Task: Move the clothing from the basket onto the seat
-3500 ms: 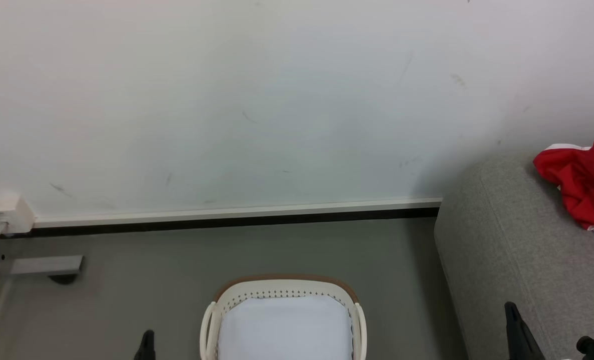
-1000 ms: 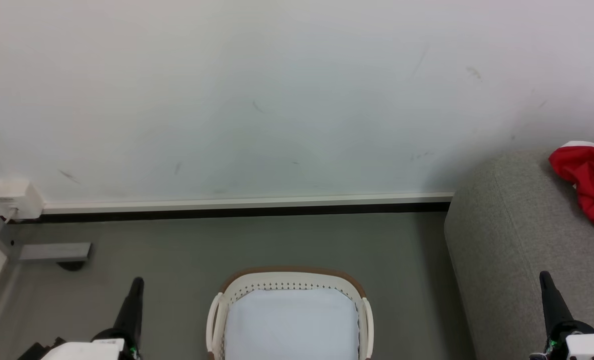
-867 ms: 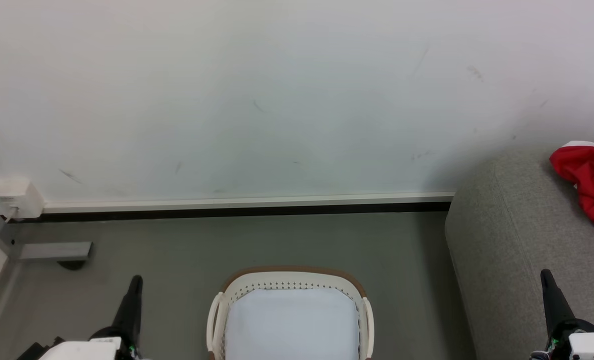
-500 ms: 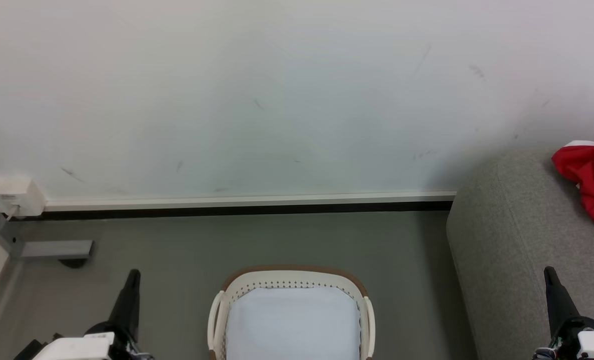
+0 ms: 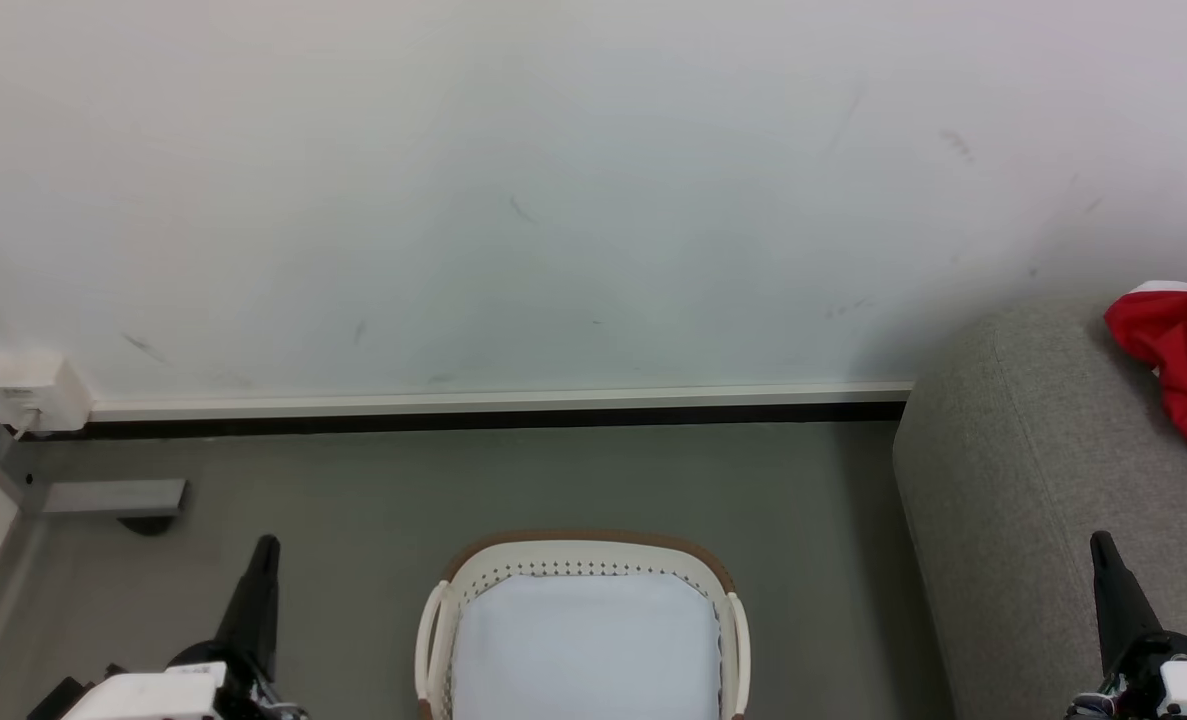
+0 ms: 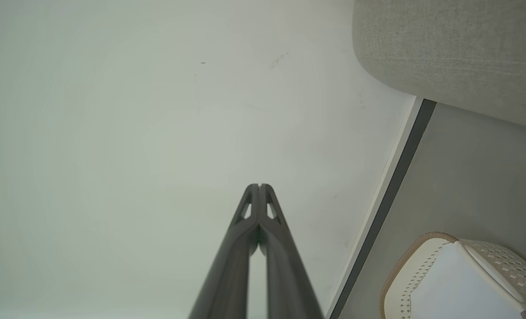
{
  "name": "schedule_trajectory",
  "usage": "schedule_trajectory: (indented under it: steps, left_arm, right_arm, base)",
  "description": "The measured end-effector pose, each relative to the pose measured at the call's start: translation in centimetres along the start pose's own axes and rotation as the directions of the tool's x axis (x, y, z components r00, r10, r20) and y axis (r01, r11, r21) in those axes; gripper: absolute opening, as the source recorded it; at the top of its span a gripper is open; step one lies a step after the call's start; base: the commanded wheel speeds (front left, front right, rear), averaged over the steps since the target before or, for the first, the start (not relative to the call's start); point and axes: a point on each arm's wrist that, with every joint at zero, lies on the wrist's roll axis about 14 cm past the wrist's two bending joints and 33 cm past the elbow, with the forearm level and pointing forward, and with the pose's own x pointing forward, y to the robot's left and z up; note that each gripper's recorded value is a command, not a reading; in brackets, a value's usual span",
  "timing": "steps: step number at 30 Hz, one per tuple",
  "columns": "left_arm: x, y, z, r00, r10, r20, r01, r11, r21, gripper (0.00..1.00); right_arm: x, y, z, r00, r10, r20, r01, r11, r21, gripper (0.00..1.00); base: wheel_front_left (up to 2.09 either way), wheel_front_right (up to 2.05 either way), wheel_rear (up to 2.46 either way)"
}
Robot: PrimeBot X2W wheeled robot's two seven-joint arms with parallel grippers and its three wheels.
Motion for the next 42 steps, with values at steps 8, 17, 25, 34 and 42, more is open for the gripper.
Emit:
schedule_trajectory:
  steps: [8,17,25,34,42]
  left_arm:
    - [0.0,0.0,0.0,1.0,0.0,0.0,0.0,1.0,0.0,0.0]
    - [0.0,0.0,0.0,1.0,0.0,0.0,0.0,1.0,0.0,0.0]
    - [0.0,-0.01,0.0,1.0,0.0,0.0,0.0,1.0,0.0,0.0]
    - [0.01,-0.01,0.0,1.0,0.0,0.0,0.0,1.0,0.0,0.0]
    - [0.01,-0.01,0.0,1.0,0.0,0.0,0.0,1.0,0.0,0.0]
  right_arm:
    - [0.0,0.0,0.01,1.0,0.0,0.0,0.0,1.0,0.0,0.0]
    - [0.0,0.0,0.03,1.0,0.0,0.001,0.0,1.0,0.001,0.0]
    - [-0.01,0.01,-0.01,1.0,0.0,-0.002,0.0,1.0,0.001,0.0]
    - [0.0,0.0,-0.01,1.0,0.0,-0.002,0.0,1.0,0.001,0.0]
    - [-0.01,0.0,-0.03,1.0,0.0,-0.004,0.0,1.0,0.002,0.0]
  base:
    - [0.0,0.0,0.0]
    - [0.0,0.0,0.0]
    - [0.0,0.0,0.0]
    - [0.0,0.0,0.0]
    - [0.0,0.0,0.0]
